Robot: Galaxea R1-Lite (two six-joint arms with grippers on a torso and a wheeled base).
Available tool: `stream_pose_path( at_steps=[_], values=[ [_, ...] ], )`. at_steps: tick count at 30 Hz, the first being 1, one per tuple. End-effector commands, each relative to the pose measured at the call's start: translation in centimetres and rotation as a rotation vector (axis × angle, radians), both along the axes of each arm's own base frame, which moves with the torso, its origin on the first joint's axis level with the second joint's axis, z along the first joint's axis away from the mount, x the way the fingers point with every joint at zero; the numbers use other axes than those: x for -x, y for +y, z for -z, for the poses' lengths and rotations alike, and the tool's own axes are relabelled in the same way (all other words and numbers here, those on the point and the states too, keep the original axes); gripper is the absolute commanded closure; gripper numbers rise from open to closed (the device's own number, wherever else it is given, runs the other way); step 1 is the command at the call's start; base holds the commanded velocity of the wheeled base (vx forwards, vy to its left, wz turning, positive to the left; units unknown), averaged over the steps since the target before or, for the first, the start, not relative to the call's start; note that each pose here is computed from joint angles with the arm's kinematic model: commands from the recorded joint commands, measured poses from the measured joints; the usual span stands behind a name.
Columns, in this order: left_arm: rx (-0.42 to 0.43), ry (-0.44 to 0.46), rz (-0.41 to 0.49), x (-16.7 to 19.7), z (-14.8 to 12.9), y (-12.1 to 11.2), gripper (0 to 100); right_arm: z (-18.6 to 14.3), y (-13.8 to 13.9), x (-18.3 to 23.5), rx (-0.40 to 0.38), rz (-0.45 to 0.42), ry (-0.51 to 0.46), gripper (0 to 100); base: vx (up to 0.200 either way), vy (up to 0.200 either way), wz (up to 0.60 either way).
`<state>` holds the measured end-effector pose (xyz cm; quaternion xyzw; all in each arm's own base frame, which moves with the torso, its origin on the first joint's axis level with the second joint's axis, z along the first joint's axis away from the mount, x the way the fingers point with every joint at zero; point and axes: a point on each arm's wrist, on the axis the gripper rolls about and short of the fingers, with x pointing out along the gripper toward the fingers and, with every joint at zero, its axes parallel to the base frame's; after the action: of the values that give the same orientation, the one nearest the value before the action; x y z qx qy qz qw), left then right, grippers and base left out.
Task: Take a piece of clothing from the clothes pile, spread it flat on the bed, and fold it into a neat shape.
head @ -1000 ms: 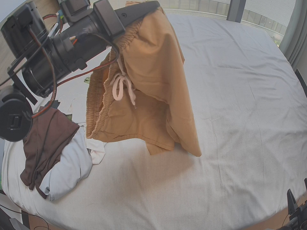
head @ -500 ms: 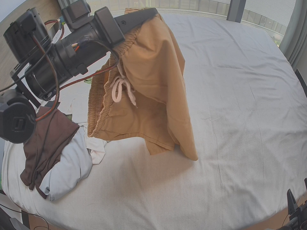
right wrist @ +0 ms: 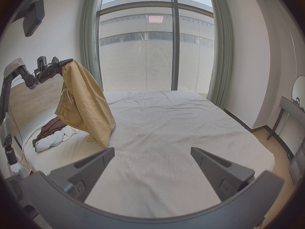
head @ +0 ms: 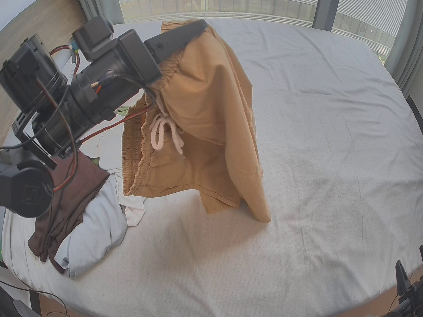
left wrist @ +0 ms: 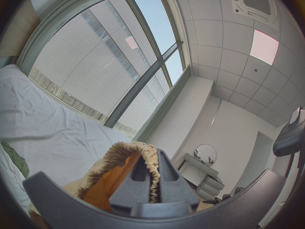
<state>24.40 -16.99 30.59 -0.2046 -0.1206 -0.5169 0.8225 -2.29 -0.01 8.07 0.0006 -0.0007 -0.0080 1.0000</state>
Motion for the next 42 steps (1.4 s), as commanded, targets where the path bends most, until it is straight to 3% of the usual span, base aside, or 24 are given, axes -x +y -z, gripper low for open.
stream_pose_path(
  at_steps=[1, 20, 24, 26, 29, 32, 35, 36, 42],
  values=[
    [0.01, -0.019, -0.023, 0.8, -0.4, 1.5, 100, 0.5, 0.0, 0.0, 0.0, -0.001, 0.005, 0, 0.0, 0.0, 0.0],
    [0.035, -0.061, -0.001, -0.1, -2.1, 0.6, 100, 0.5, 0.0, 0.0, -0.003, 0.001, 0.0, 0, 0.0, 0.0, 0.0],
    [0.027, -0.047, 0.018, -0.3, -2.0, -0.2, 100, -2.1, 0.0, 0.5, 0.008, 0.003, -0.15, 0, 0.0, 0.0, 0.0],
    [0.024, -0.045, 0.017, -0.3, -2.0, -0.2, 100, -2.9, 0.0, 0.7, 0.011, 0.006, -0.167, 0, 0.0, 0.0, 0.0],
    [0.022, -0.041, 0.025, -0.5, -1.8, -0.6, 100, -4.9, 0.2, -0.1, -0.033, -0.082, -0.102, 0, 0.0, 0.0, 0.0],
    [0.021, -0.04, 0.028, -0.5, -1.8, -0.7, 100, -6.9, 0.4, -1.4, -0.178, -0.224, -0.015, 0, 0.0, 0.0, 0.0],
    [0.018, -0.037, 0.028, -0.7, -1.7, -0.8, 100, -8.7, 0.6, -2.8, -0.224, -0.296, 0.044, 0, 0.0, 0.0, 0.0],
    [0.02, -0.039, 0.026, -0.8, -1.7, -0.9, 100, -10.1, 0.7, -4.6, -0.271, -0.33, 0.112, 0, 0.0, 0.0, 0.0],
    [0.022, -0.043, 0.026, -0.7, -1.8, -0.8, 100, -12.6, 1.5, -9.2, -0.31, -0.439, 0.195, 0, 0.0, 0.0, 0.0]
  ],
)
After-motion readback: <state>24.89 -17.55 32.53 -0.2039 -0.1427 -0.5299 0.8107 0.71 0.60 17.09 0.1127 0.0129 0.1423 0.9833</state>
